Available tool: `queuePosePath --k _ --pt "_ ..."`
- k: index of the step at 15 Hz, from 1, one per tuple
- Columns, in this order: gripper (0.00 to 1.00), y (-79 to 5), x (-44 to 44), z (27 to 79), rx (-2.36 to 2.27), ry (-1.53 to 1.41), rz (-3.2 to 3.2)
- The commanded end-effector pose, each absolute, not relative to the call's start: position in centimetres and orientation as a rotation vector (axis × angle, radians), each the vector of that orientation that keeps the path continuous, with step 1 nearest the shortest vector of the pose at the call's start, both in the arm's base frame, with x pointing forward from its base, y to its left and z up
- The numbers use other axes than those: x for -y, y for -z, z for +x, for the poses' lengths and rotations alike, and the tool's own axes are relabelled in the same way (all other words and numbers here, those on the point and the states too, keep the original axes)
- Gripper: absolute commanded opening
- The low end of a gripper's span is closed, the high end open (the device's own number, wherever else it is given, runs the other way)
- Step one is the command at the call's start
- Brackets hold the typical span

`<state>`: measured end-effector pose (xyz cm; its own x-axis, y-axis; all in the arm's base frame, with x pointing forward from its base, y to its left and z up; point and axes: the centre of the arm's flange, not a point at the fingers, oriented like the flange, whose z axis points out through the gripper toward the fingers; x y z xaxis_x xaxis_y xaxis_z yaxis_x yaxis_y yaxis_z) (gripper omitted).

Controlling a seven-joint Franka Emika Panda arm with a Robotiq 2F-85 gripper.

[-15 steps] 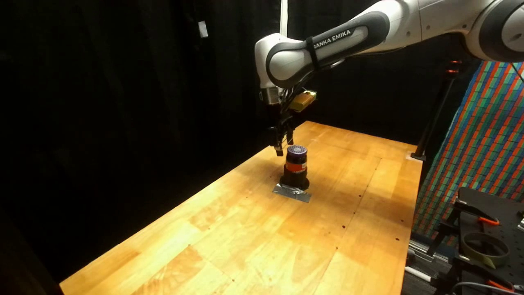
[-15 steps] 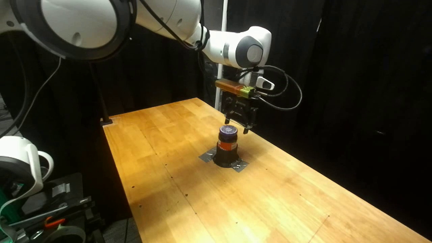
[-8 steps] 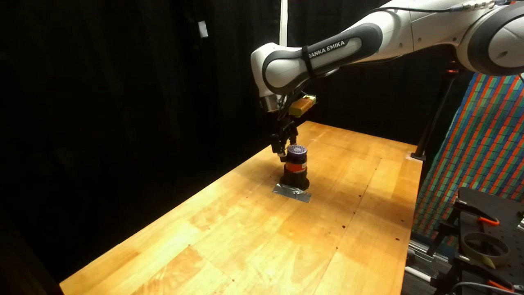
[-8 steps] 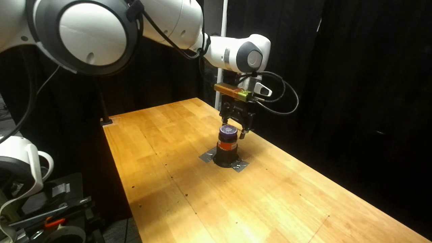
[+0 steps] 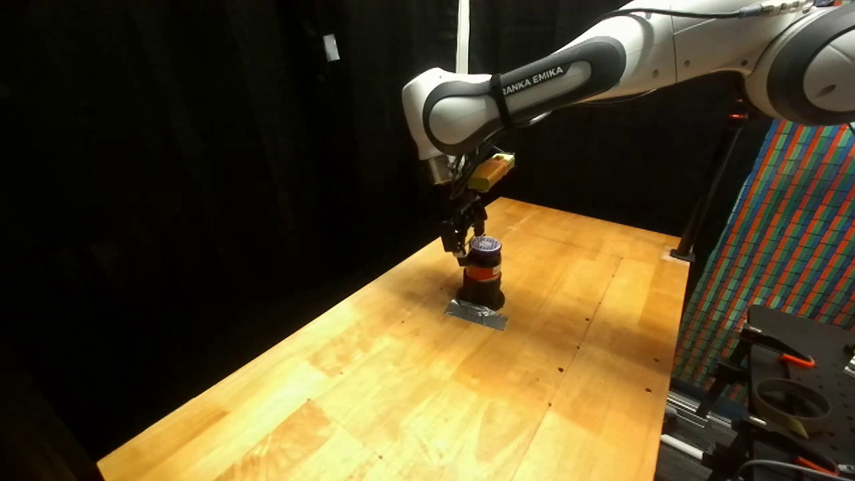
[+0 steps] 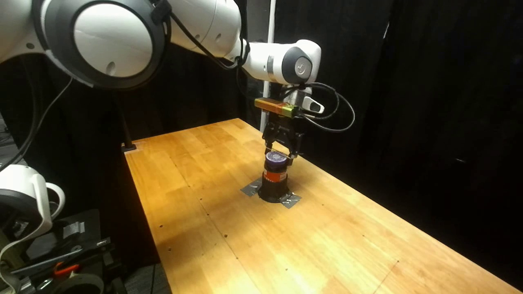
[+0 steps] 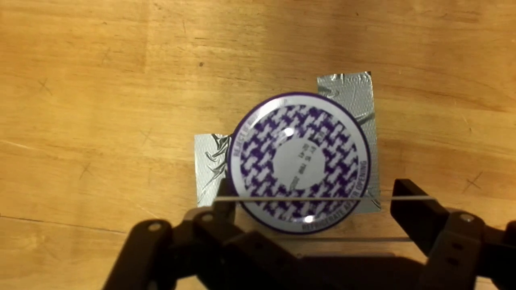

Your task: Put the rubber band around the brown cup

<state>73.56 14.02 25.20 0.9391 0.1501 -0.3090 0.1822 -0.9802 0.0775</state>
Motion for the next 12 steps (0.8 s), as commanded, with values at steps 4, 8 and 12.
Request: queuePosePath --k 4,8,12 --pt "1.00 -24.4 -14.1 70.0 -0.129 0.523 2.863" --pt "1.00 -24.0 -13.4 66.1 -0.090 0.506 2.873" --pt "1.00 -25.0 -12.5 63.2 -0.085 0.396 2.937"
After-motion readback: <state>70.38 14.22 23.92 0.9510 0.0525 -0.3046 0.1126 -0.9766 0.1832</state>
